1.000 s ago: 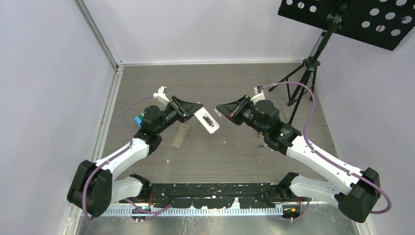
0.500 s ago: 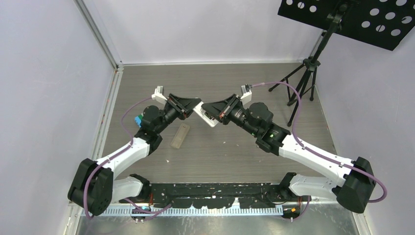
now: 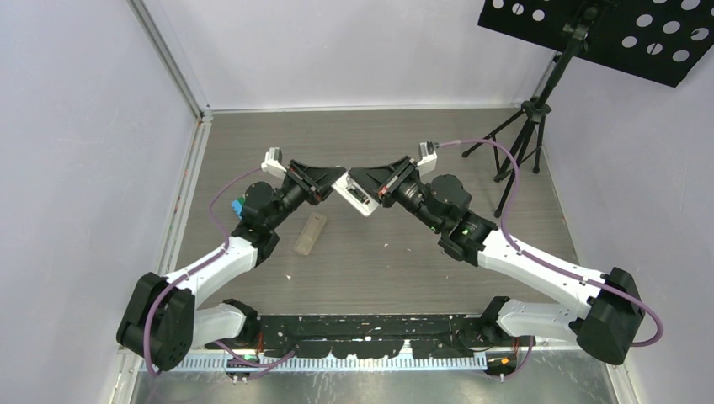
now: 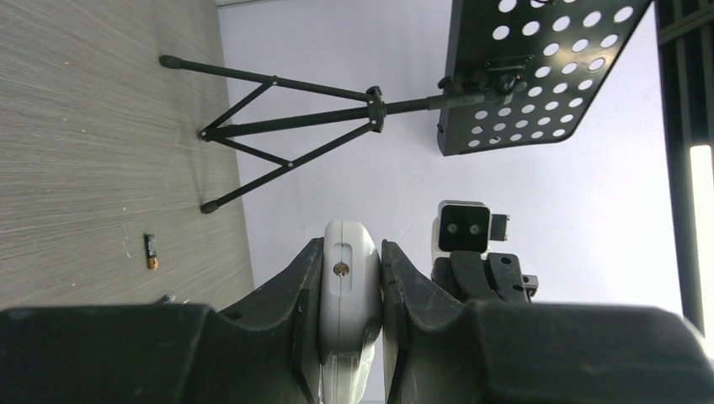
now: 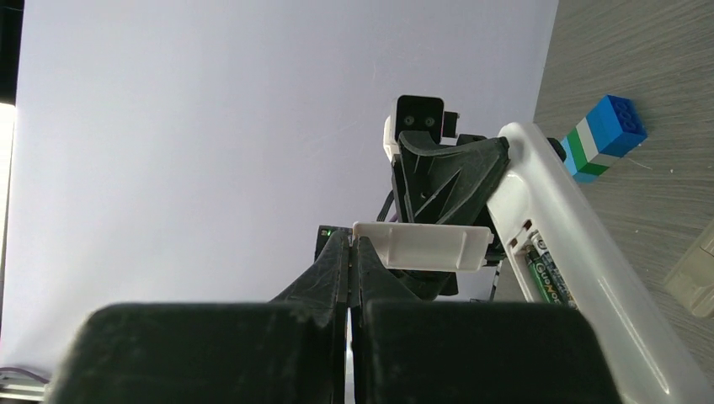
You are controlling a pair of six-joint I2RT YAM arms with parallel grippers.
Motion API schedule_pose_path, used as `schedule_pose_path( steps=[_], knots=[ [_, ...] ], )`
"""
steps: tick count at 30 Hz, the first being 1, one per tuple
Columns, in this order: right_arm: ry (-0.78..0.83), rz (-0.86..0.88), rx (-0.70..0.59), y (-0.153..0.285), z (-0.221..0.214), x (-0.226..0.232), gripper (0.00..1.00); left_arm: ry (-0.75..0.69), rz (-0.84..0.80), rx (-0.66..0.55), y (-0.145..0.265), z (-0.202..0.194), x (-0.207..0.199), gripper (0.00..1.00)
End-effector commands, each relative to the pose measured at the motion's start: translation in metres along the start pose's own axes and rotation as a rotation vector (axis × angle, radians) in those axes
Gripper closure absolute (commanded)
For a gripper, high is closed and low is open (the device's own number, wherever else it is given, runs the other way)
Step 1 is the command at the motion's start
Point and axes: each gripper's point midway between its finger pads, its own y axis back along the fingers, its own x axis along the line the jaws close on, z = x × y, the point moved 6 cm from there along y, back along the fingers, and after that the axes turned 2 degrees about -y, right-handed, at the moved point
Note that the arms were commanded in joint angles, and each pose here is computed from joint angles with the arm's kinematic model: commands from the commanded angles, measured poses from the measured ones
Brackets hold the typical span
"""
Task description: Load the batteries into the remote control
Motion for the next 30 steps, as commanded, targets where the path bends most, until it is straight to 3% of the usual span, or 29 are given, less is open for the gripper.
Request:
schedule_pose_path(
  steps=[1, 30],
  knots=[
    [-0.026, 0.081, -0.036, -0.005, 0.005, 0.019, 1.00, 0.003, -0.133, 0.013, 0.002, -0.001, -0.026, 1.00],
    [-0.048, 0.057, -0.065, -0.010, 0.005, 0.000, 1.00, 0.106, -0.205, 0.012, 0.004, 0.001, -0.038, 1.00]
  ],
)
